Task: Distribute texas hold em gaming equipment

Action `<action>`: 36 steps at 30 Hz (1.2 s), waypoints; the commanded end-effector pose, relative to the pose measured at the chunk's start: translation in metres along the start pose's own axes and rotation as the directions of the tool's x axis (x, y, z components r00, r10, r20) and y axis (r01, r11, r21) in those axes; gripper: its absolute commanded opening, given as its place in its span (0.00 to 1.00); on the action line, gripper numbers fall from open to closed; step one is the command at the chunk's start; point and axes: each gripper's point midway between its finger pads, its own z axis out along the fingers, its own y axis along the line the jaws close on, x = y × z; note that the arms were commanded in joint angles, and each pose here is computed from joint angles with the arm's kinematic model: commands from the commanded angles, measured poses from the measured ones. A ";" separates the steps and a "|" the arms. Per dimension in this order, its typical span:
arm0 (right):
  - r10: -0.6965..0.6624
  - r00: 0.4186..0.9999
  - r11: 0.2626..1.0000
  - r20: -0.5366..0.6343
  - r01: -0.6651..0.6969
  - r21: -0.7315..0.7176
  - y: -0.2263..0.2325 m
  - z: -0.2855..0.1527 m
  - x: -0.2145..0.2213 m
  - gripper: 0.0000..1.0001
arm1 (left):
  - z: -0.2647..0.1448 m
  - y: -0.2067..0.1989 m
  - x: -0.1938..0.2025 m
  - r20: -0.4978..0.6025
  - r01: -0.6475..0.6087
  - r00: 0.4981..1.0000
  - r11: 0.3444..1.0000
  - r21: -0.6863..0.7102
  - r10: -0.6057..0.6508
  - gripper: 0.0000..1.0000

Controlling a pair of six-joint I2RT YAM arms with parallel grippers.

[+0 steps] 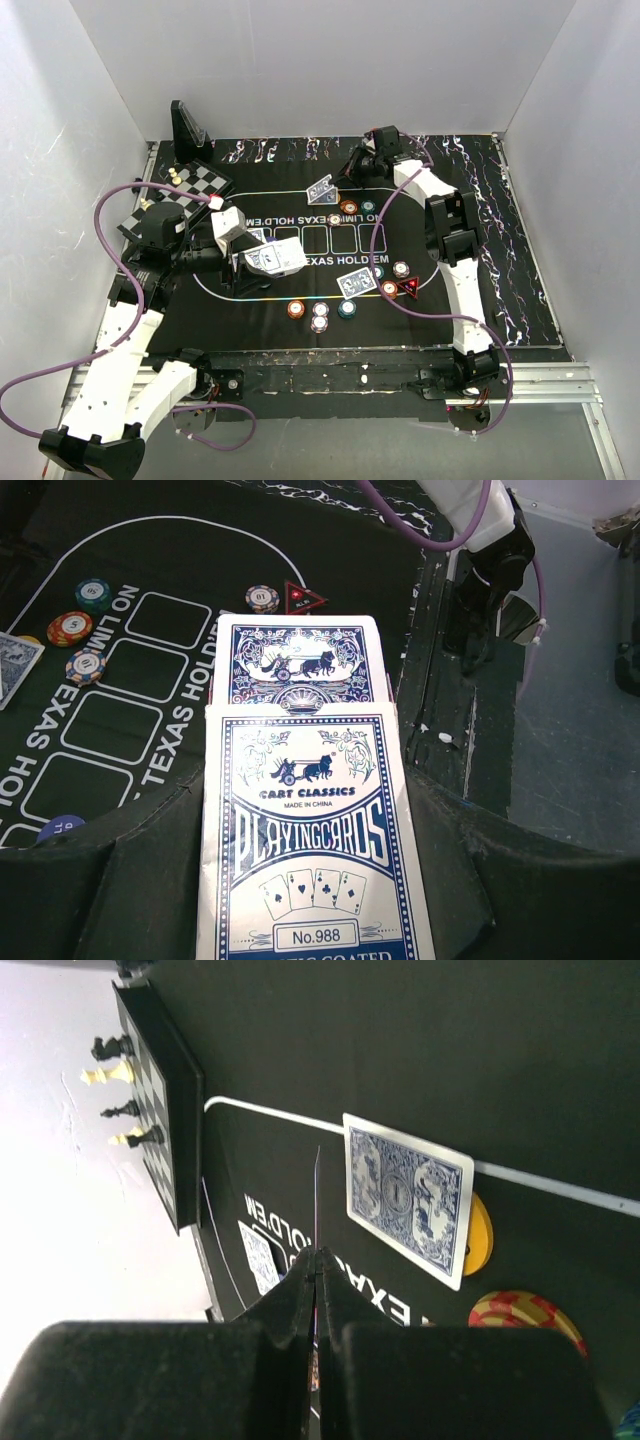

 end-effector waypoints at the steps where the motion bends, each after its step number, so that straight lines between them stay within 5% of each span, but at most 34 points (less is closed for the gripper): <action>1: -0.043 0.993 0.999 0.111 0.044 0.000 0.017 -0.011 -0.038 0.01 | -0.003 -0.005 -0.015 0.039 -0.041 0.998 0.999 0.019 0.040 0.09; 3: -0.047 0.993 0.998 0.108 0.043 0.034 0.011 -0.011 -0.040 0.07 | -0.003 -0.007 -0.012 0.038 -0.044 0.998 0.999 0.019 0.043 0.09; 12: -0.119 0.985 0.989 0.127 0.107 0.100 0.035 -0.062 -0.026 0.71 | -0.003 -0.013 -0.005 0.053 -0.067 0.996 0.997 0.034 0.065 0.09; 18: -0.173 0.976 0.981 0.129 0.182 -0.062 0.101 -0.121 0.020 0.80 | -0.005 -0.018 -0.007 0.081 -0.110 0.991 0.993 0.036 0.107 0.08; 25: -0.250 0.968 0.848 0.008 0.223 -0.480 0.173 -0.201 0.154 0.86 | -0.002 -0.020 -0.003 0.106 -0.115 0.988 0.992 0.059 0.108 0.06; 36: -0.380 0.922 0.724 -0.075 0.246 -0.644 0.211 -0.223 0.273 0.88 | 0.001 -0.011 -0.011 0.113 -0.129 0.986 0.991 0.042 0.124 0.05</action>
